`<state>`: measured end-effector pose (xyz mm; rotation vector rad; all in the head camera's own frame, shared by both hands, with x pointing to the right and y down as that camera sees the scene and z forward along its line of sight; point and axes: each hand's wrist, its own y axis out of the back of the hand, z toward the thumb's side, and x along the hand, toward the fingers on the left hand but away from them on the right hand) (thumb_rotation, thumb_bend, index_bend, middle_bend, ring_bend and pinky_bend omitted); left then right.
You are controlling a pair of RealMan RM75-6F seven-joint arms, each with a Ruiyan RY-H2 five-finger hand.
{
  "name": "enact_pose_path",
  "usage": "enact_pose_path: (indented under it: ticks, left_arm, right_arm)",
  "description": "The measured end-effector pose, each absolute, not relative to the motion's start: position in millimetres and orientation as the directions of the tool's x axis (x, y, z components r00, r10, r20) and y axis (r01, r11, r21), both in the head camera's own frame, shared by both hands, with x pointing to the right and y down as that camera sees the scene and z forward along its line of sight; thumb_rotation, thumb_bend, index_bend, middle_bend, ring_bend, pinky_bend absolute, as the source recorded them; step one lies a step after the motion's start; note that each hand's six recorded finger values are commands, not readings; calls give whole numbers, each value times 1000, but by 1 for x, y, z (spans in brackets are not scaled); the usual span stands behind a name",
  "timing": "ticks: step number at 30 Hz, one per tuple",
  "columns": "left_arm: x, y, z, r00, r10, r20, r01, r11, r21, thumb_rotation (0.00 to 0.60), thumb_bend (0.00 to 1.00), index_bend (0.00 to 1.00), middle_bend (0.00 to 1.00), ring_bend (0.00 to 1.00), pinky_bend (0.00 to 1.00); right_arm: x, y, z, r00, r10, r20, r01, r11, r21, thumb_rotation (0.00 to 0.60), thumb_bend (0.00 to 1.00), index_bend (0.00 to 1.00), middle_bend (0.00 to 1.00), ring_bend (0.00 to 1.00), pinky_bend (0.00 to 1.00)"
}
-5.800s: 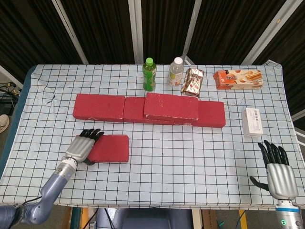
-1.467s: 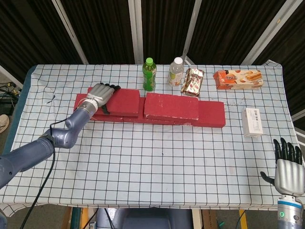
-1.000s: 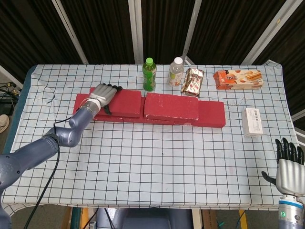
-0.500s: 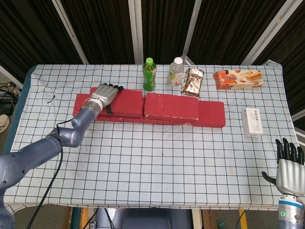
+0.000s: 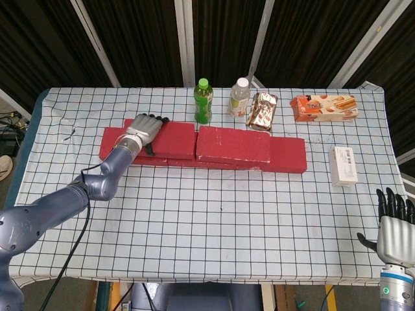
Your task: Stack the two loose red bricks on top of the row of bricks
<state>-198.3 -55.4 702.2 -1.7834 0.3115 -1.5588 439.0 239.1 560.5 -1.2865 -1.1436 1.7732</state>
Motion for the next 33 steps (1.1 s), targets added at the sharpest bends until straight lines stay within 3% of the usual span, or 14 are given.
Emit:
enact_pose_path:
  ticks: [17,22,33]
  left_arm:
    - [-195,-54,706,229,-617,753,273,-701,-658,600,260,288,236,139,195]
    - [-194,-54,705,229,-615,755,263,-707,-656,600,203,276,229,133,189]
    - [-190,-52,706,231,-608,759,272,-709,-651,600,178,259,210,113,182]
  right_arm:
    - [440,239,561,-307,874,-378,-16,-401,-916,600,154,43,7,0,0]
    - [440,239,561,-307,874,-377,-15,-401,-916,600,154,43,7,0,0]
    - [441,239,561,-310,873,-376,-12,-399,-917,600,155,43,7,0,0]
